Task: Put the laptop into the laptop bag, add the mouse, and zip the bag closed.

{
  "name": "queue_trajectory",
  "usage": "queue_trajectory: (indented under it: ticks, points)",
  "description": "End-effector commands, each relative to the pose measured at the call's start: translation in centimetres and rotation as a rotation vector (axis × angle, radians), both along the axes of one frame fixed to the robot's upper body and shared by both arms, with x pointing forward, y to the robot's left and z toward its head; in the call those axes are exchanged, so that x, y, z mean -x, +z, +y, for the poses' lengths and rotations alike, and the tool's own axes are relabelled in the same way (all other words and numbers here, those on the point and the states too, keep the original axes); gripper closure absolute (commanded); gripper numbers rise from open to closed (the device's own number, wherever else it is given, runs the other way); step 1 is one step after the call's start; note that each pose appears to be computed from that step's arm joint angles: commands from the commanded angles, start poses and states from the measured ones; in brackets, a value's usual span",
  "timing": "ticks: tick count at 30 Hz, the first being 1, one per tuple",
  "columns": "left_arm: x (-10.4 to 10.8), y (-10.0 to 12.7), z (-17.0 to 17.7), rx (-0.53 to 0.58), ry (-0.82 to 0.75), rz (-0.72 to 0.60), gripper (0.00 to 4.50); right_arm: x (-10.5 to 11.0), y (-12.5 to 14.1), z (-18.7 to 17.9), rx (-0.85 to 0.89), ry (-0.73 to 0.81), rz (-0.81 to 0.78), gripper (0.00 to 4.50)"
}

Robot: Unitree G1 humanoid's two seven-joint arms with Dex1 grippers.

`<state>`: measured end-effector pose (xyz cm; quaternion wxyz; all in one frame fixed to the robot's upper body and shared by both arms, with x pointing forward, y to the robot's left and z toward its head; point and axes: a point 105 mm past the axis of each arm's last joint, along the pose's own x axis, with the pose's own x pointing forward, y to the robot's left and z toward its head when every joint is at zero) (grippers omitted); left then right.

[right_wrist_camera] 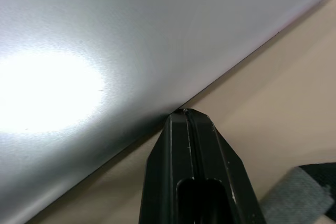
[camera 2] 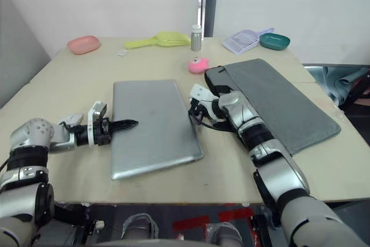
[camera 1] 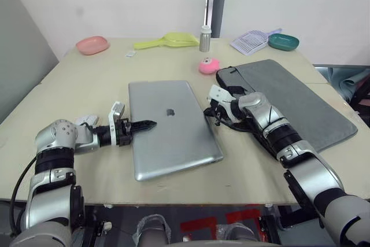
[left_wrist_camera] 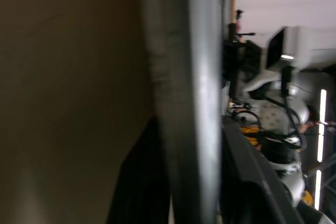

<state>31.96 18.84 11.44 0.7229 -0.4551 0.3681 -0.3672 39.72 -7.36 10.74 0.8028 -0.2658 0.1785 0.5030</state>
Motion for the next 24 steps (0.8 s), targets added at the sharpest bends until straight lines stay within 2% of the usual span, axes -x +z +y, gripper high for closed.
queue_trajectory:
  ticks: [1,8,12,18,24]
  points:
    - [-0.5,1.1,0.7,-0.061,-0.001,-0.041,4.2,-1.1,2.7,-1.5,-0.031,-0.024,-0.066,4.5]
    - [-1.0,2.5,1.0,-0.063,-0.03,-0.081,4.2,-1.7,4.9,-4.0,-0.045,-0.056,-0.099,4.5]
    - [-0.9,3.2,1.0,-0.056,-0.048,-0.1,4.2,-0.6,6.4,-4.8,-0.113,-0.038,-0.088,4.5]
    - [1.1,5.6,1.1,-0.049,-0.118,-0.164,4.2,5.0,10.6,-8.4,-0.282,-0.013,-0.064,4.5]
    - [3.1,7.7,2.6,-0.037,-0.12,-0.238,4.2,9.7,10.3,-14.2,-0.262,-0.205,-0.05,4.5]
